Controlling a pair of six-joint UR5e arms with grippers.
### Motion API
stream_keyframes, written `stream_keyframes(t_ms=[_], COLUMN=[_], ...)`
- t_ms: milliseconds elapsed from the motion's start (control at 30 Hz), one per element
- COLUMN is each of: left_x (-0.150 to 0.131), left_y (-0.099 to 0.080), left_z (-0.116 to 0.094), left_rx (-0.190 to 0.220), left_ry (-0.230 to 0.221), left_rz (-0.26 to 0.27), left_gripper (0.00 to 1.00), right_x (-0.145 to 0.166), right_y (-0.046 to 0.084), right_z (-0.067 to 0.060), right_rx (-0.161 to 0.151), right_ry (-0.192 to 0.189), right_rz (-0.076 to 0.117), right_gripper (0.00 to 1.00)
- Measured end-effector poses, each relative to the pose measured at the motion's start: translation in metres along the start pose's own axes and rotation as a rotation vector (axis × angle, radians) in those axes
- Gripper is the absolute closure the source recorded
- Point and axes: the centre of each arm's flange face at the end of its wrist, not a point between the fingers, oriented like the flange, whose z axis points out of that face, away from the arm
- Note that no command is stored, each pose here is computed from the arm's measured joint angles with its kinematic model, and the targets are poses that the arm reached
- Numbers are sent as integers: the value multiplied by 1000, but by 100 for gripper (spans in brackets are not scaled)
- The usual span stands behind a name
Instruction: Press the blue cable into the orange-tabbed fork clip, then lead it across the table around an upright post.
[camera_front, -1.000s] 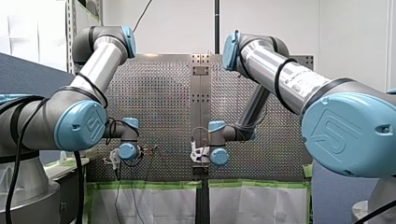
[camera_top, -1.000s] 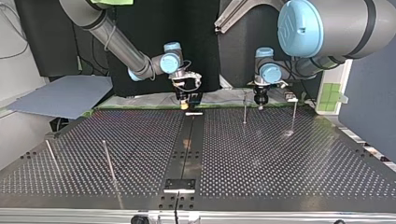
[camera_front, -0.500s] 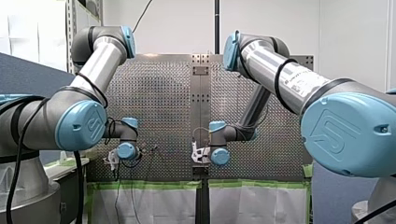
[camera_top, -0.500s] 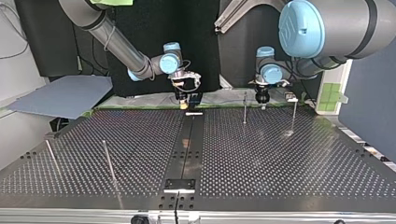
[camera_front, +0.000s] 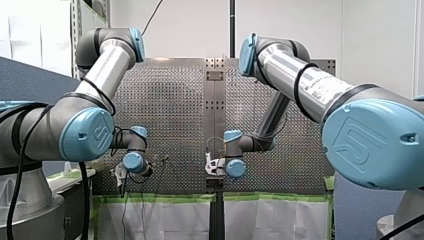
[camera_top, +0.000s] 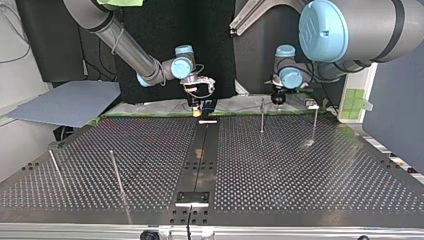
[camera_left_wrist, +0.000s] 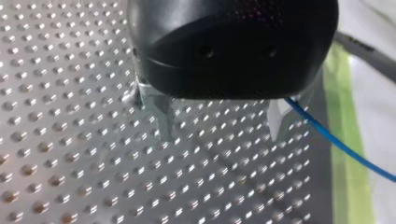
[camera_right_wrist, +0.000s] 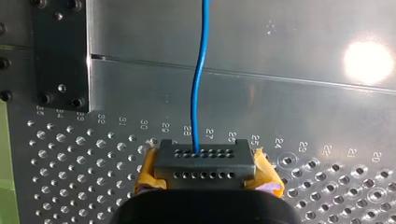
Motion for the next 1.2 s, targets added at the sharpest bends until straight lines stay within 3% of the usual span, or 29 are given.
stream_keyframes(t_ms=[233, 667, 867, 1033, 1200], left_x=[12, -16, -28, -29, -26], left_y=[-1, -8, -17, -23, -28], left_z=[-17, -44, -62, -88, -100], left_rx=[45, 55, 84, 94, 103], left_ry=[32, -7, -32, -5, 20], left_rz=[2, 13, 40, 80, 116], left_gripper=[0, 0, 0, 0, 0], right_x=[-1, -4, -5, -6, -7], right_y=[0, 0, -1, -2, -2], right_z=[0, 0, 0, -1, -1], right_rx=[0, 0, 2, 5, 7], right_ry=[0, -2, -3, -4, -7], right_rz=[0, 0, 0, 0, -1], right_gripper=[100, 100, 100, 100, 100])
